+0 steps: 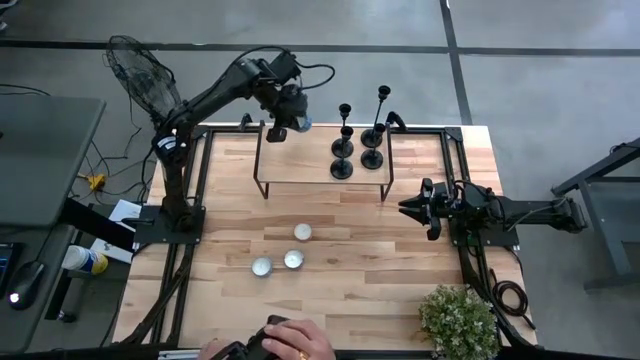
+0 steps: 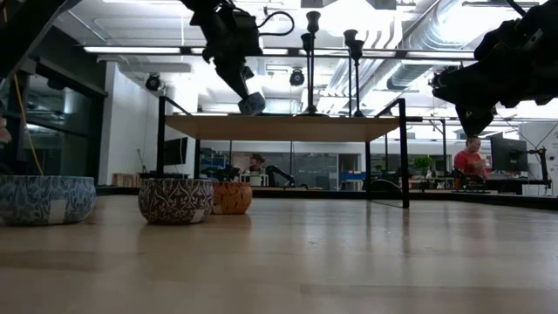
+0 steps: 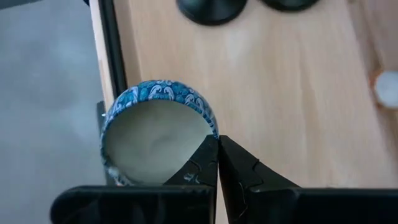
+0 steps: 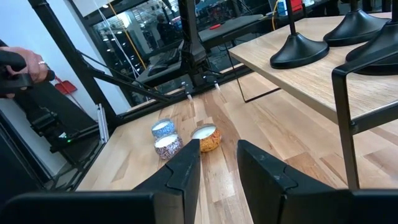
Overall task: Pick & Place candle stick holders
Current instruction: Put the blue scented candle on the shelf
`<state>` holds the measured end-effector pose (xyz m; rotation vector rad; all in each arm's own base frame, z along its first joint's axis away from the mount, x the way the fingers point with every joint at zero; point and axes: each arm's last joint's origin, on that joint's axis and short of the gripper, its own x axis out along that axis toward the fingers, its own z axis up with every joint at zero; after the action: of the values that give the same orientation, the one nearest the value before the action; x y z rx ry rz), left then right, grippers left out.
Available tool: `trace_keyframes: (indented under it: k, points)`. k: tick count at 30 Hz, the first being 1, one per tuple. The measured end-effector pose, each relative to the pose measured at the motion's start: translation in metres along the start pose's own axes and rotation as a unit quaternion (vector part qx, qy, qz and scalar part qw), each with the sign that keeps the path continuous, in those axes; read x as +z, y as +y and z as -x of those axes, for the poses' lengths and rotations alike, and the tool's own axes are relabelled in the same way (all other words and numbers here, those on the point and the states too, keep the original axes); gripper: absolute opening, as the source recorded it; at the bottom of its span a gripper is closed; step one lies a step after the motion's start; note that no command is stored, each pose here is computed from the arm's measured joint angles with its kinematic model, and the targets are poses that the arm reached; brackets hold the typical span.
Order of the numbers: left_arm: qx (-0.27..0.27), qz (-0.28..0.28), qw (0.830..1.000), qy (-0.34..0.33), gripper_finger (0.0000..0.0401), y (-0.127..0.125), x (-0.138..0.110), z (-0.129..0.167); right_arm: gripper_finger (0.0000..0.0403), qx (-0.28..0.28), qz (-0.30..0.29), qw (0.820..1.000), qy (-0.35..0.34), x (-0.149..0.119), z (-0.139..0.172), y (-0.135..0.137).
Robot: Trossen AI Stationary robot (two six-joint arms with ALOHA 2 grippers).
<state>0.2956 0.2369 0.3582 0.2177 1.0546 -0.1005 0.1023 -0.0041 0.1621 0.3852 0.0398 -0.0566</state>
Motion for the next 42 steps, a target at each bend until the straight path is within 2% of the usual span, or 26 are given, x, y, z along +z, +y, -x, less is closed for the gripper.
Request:
trace_keyframes:
  k: [10,18,23,35,42]
  points:
    - [0.012,-0.073,0.997,0.03,0.0,-0.008,0.008,-0.007,0.0098,0.0,0.0,1.0,0.0,0.0,0.0,0.0]
    - [0.014,-0.097,0.993,0.072,0.0,-0.009,0.014,-0.028,0.0098,0.0,0.0,1.0,0.0,0.0,0.0,0.0]
    - [0.013,-0.107,0.992,0.069,0.0,-0.013,0.018,-0.031,0.0098,0.0,0.0,1.0,0.0,0.0,0.0,0.0]
    - [-0.009,-0.107,0.991,0.079,0.0,-0.021,0.021,-0.035,0.0098,0.0,0.0,1.0,0.0,0.0,0.0,0.0]
    - [-0.004,-0.079,0.993,0.086,0.0,-0.021,0.02,-0.035,0.0098,0.0,0.0,1.0,0.0,0.0,0.0,0.0]
